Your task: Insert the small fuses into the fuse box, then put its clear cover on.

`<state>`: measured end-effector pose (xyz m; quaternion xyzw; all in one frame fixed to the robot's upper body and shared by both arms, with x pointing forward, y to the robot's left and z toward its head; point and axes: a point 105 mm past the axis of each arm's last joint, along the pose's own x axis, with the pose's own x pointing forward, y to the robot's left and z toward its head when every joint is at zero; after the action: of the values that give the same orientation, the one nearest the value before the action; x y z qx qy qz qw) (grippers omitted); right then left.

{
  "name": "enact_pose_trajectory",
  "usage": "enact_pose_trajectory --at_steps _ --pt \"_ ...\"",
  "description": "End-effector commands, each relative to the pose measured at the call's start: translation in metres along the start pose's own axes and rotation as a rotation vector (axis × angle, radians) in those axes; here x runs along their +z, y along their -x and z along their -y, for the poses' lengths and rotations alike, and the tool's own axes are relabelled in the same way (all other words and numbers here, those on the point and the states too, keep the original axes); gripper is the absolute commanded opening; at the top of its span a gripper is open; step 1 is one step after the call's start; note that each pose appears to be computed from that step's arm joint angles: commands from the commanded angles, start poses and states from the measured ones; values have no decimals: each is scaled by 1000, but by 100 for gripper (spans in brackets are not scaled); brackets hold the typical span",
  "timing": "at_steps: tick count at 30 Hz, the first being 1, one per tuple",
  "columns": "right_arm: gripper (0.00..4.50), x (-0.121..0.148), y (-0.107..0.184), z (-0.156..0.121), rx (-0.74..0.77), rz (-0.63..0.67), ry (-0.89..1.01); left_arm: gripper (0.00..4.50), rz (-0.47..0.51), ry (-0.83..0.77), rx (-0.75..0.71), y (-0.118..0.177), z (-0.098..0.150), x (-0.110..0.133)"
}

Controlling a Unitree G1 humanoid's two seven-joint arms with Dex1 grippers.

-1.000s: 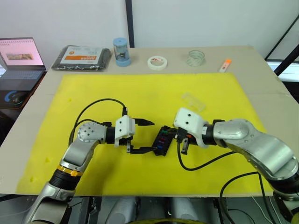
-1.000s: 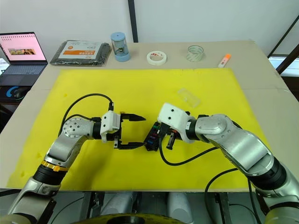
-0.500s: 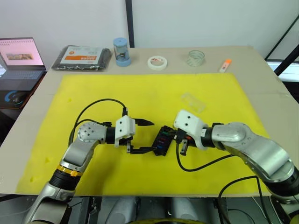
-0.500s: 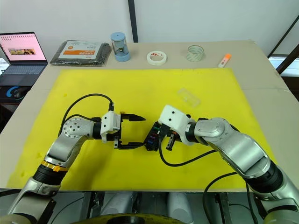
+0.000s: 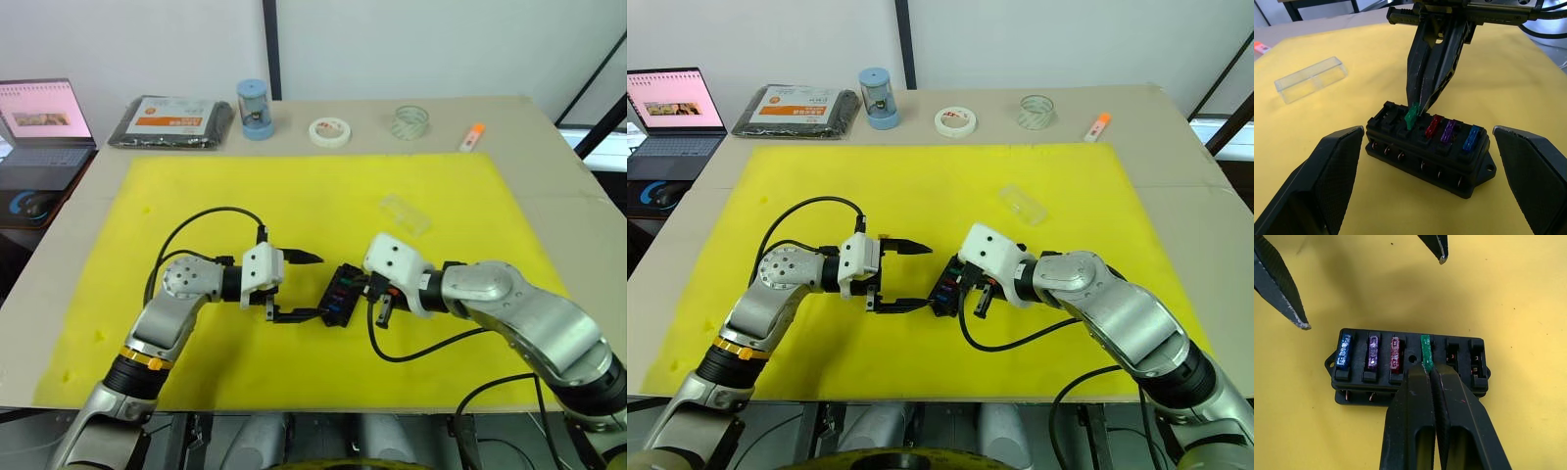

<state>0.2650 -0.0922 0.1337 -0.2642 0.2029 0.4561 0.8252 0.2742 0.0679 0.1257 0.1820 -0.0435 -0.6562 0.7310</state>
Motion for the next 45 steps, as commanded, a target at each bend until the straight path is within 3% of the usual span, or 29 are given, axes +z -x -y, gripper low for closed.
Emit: enact_pose_trajectory --at_steps 1,16,31,37,45 --pt "0 0 0 1 -11 -3 -8 445 9 -36 -1 -2 -1 7" --pt "0 -19 -5 -2 10 -71 -34 445 -2 -36 10 -1 1 1" --pt "0 -17 -4 -2 19 -65 -20 445 -3 -46 19 -1 0 1" --pt "171 -10 -3 1 20 -22 -15 450 -7 -46 22 0 -1 -1" --pt "171 -4 0 2 28 17 -13 450 -1 -55 20 0 -4 3"
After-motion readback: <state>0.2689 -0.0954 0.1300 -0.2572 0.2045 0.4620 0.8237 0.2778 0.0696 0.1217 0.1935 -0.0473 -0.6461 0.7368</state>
